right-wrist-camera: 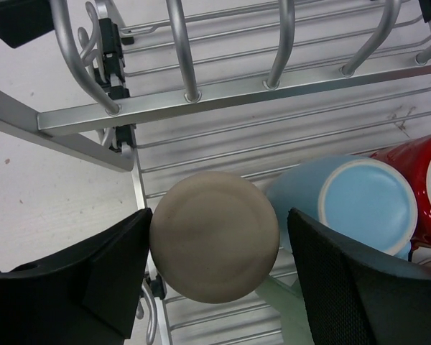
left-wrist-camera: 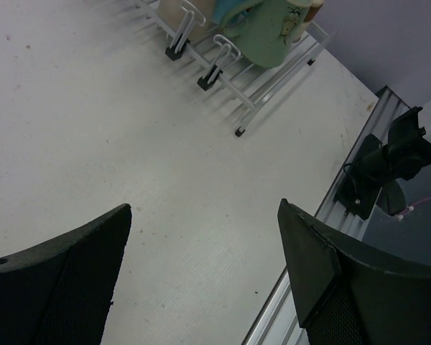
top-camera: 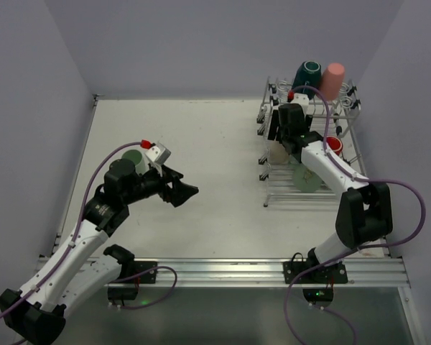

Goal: Unload the cups from the dish rack

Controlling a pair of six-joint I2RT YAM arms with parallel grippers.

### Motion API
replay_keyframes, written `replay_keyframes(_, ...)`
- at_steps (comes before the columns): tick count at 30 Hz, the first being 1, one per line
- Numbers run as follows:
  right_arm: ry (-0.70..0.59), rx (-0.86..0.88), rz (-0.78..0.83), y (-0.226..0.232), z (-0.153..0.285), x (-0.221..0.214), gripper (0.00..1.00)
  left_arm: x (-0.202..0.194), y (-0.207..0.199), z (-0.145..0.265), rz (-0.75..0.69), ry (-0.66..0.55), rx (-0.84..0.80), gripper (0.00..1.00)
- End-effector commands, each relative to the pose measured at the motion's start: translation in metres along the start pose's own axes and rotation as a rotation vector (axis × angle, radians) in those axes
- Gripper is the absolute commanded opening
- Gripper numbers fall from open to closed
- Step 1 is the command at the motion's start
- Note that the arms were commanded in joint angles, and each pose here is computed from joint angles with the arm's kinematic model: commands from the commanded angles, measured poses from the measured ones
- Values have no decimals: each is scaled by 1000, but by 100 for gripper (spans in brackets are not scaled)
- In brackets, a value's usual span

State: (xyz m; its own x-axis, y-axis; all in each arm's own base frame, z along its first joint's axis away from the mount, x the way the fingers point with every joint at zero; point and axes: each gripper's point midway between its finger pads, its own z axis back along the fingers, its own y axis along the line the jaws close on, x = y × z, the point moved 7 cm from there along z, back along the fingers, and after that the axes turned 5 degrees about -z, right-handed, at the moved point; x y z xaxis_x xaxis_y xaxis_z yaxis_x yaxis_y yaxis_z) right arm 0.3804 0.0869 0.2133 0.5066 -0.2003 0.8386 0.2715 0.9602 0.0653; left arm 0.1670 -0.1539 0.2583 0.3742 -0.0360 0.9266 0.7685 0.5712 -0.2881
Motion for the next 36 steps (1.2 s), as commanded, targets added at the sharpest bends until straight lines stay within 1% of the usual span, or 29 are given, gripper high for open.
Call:
replay_keyframes(1, -54, 22, -38, 6, -2, 19, 77, 2, 3, -3, -27, -19, 11, 86)
replay_keyframes(4, -60, 47, -50, 6, 0, 16, 60, 2, 3, -3, -25, -19, 17, 86)
replay_keyframes(5, -85, 56, -64, 6, 4, 21, 53, 2, 3, -3, -24, -18, 20, 86)
replay_keyframes(7, -101, 57, -69, 3, 9, 22, 48, 1, 4, -3, -17, -17, 22, 86)
replay_keyframes(8, -134, 71, -84, 1, 18, 29, 46, 2, 4, -4, -14, -17, 24, 86)
replay_keyframes(11, -169, 108, -105, 0, 34, 33, 45, 3, 4, -7, 18, -17, 20, 85)
replay_keyframes(12, -206, 127, -123, -2, 48, 41, 43, 4, 2, -7, 33, -19, 7, 85)
replay_keyframes(14, -220, 150, -130, -4, 60, 38, 41, 7, 0, -9, 51, -16, -15, 84)
replay_keyframes(15, -246, 177, -150, -8, 74, 40, 40, 9, -3, -10, 72, -24, -35, 83)
replay_keyframes(18, -278, 228, -183, -13, 95, 40, 39, 17, -10, -11, 108, -55, -83, 82)
replay_keyframes(19, -293, 263, -199, -16, 109, 39, 39, 17, -11, -12, 118, -60, -94, 81)
replay_keyframes(21, -292, 319, -227, -18, 120, 33, 39, 22, -15, -13, 145, -84, -123, 80)
replay_keyframes(22, -327, 370, -254, -21, 137, 38, 39, 22, -17, -14, 157, -85, -136, 78)
replay_keyframes(23, -319, 441, -262, -17, 146, 36, 39, 21, -18, -14, 174, -82, -144, 77)
replay_keyframes(24, -301, 494, -294, -15, 151, 30, 38, 29, -23, -15, 175, -125, -172, 77)
replay_keyframes(25, -328, 574, -320, -14, 166, 34, 38, 29, -25, -17, 185, -133, -183, 77)
replay_keyframes(26, -290, 683, -349, -6, 177, 30, 38, 34, -28, -17, 181, -165, -204, 77)
replay_keyframes(27, -259, 736, -362, -3, 179, 22, 37, 35, -30, -18, 213, -171, -217, 76)
replay_keyframes(28, -271, 817, -387, 3, 188, 24, 37, 33, -33, -20, 223, -174, -232, 76)
replay_keyframes(29, -227, 935, -419, 9, 203, 22, 36, 33, -34, -22, 237, -179, -240, 76)
replay_keyframes(30, -189, 982, -436, 12, 204, 14, 36, 37, -36, -23, 249, -201, -253, 76)
replay_keyframes(31, -205, 1062, -459, 16, 213, 17, 35, 35, -34, -25, 263, -201, -250, 76)
replay_keyframes(32, -173, 1130, -507, 19, 220, 16, 35, 37, -34, -27, 268, -219, -248, 76)
replay_keyframes(33, -119, 1199, -496, 23, 224, 6, 35, 37, -34, -28, 286, -223, -250, 76)
replay_keyframes(34, -133, 1262, -504, 25, 230, 8, 35, 36, -34, -31, 298, -220, -249, 76)
replay_keyframes(36, -70, 1329, -538, 29, 233, -3, 35, 39, -38, -33, 306, -243, -263, 76)
